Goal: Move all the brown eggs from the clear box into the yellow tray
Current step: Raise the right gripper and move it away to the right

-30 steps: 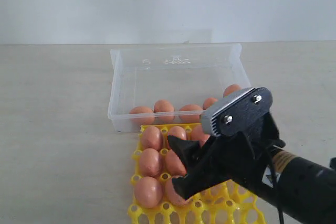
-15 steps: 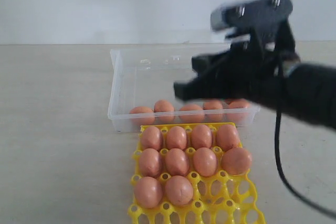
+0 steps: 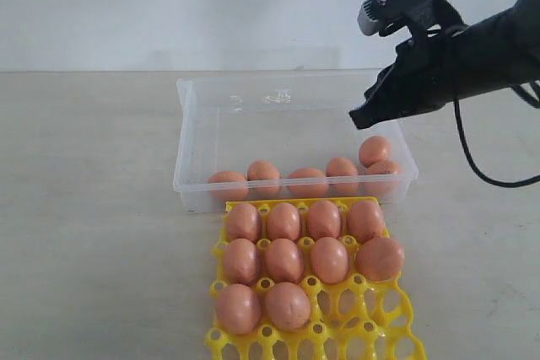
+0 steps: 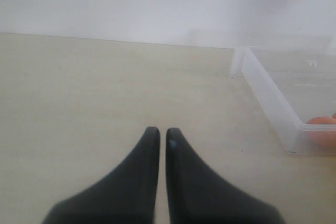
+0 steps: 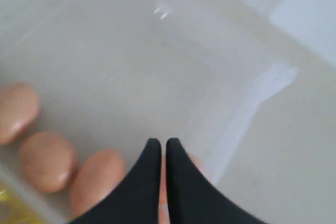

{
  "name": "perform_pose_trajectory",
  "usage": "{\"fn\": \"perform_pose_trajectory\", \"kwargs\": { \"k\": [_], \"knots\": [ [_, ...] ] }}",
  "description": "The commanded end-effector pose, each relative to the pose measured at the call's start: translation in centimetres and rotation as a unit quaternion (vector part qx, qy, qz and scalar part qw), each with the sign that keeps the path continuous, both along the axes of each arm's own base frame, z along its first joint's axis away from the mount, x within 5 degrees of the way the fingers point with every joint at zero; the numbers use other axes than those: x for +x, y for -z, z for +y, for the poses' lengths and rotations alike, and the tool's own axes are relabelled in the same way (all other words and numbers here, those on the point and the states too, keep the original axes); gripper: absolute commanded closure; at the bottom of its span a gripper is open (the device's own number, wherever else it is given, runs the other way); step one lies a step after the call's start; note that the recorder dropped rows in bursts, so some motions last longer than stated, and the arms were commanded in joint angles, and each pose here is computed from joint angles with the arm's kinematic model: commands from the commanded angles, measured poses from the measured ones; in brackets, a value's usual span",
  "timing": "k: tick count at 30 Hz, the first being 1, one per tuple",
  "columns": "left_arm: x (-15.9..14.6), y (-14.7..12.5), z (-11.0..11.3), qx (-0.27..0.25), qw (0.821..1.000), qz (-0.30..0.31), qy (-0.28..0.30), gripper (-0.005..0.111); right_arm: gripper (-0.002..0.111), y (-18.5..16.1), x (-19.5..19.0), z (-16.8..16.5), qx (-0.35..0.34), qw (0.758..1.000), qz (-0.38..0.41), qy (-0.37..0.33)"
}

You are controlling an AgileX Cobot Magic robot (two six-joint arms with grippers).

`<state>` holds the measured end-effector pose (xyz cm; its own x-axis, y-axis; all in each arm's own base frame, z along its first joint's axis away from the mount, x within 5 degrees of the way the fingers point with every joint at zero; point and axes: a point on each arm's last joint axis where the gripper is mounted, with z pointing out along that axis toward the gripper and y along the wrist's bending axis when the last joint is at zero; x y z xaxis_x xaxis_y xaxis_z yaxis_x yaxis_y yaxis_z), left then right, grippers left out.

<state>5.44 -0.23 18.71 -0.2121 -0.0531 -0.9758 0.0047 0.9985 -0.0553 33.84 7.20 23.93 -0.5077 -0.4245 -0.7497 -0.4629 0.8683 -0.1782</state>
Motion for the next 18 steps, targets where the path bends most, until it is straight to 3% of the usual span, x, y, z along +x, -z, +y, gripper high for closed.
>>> {"fn": "perform_pose_trajectory", "kwargs": {
  "k": [1,5,6,8,14,18],
  "knots": [
    [0.0,0.0,0.0,0.004,1.0,-0.006,0.001,0.103,0.108,-4.3,1.5,-2.1,-0.047,0.974,-0.202,0.089],
    [0.0,0.0,0.0,0.004,1.0,-0.006,0.001,0.103,0.108,-8.4,1.5,-4.1,-0.05,0.901,-0.381,0.201],
    [0.0,0.0,0.0,0.004,1.0,-0.006,0.001,0.103,0.108,-9.6,1.3,-4.4,-0.024,0.884,-0.41,0.223],
    [0.0,0.0,0.0,0.004,1.0,-0.006,0.001,0.103,0.108,-11.1,1.0,-5.0,0.037,0.863,-0.438,0.251],
    [0.0,0.0,0.0,0.004,1.0,-0.006,0.001,0.103,0.108,-15.2,-0.3,-5.5,0.227,0.764,-0.536,0.278],
    [0.0,0.0,0.0,0.004,1.0,-0.006,0.001,0.103,0.108,-18.0,-1.6,-5.2,0.437,0.692,-0.522,0.241]
  ]
}}
